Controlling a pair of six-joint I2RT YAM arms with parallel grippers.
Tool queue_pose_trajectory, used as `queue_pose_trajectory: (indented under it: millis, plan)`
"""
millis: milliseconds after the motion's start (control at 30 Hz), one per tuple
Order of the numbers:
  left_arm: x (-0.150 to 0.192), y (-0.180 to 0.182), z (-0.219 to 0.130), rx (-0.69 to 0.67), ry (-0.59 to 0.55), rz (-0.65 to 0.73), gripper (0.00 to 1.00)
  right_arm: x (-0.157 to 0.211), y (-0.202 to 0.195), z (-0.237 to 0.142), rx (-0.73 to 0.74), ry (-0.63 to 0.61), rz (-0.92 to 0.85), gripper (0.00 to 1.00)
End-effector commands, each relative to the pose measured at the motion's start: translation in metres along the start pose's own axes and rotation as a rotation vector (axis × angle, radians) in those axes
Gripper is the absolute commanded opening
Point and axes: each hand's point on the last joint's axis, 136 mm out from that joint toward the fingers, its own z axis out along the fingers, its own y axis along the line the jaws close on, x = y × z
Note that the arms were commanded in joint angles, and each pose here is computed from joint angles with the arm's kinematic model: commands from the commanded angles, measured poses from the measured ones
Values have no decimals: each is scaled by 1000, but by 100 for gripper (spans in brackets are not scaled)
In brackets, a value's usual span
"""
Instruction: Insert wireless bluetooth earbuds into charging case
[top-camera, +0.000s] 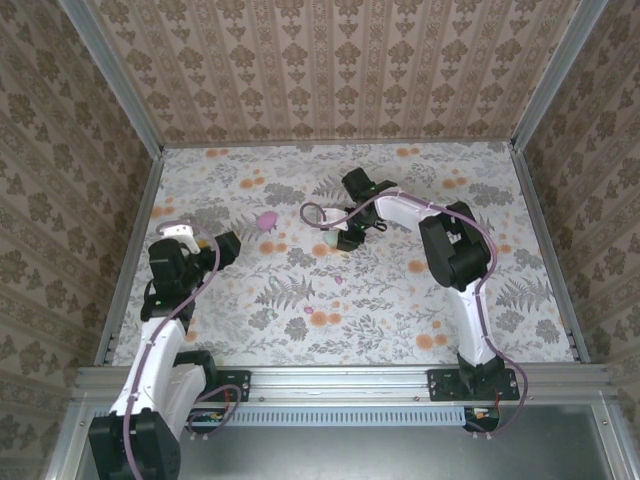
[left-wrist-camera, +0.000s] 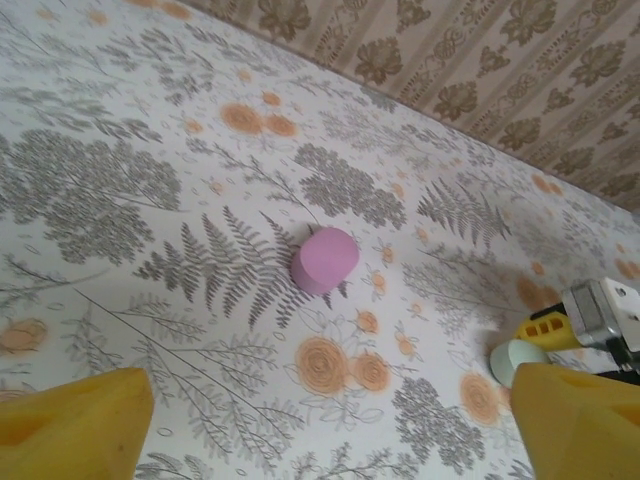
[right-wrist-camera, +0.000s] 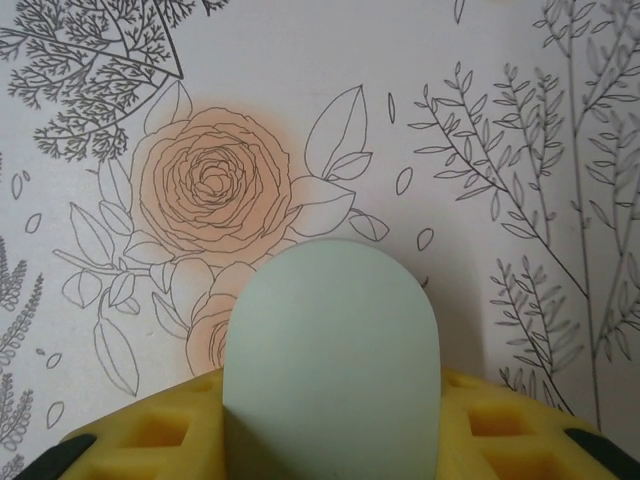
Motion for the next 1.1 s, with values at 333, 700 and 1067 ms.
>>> queue_pose_trajectory:
  millis: [333, 700, 1067]
  plan:
    - [8, -167, 33, 429, 230, 16, 88, -106, 46, -157, 216, -600, -28, 34]
    - [30, -277, 32, 668, 343, 42, 90, -101, 74, -199, 338, -678, -53, 34]
    - [37, -278, 51, 624, 368, 71, 73, -105, 75, -206, 384, -710, -84, 36]
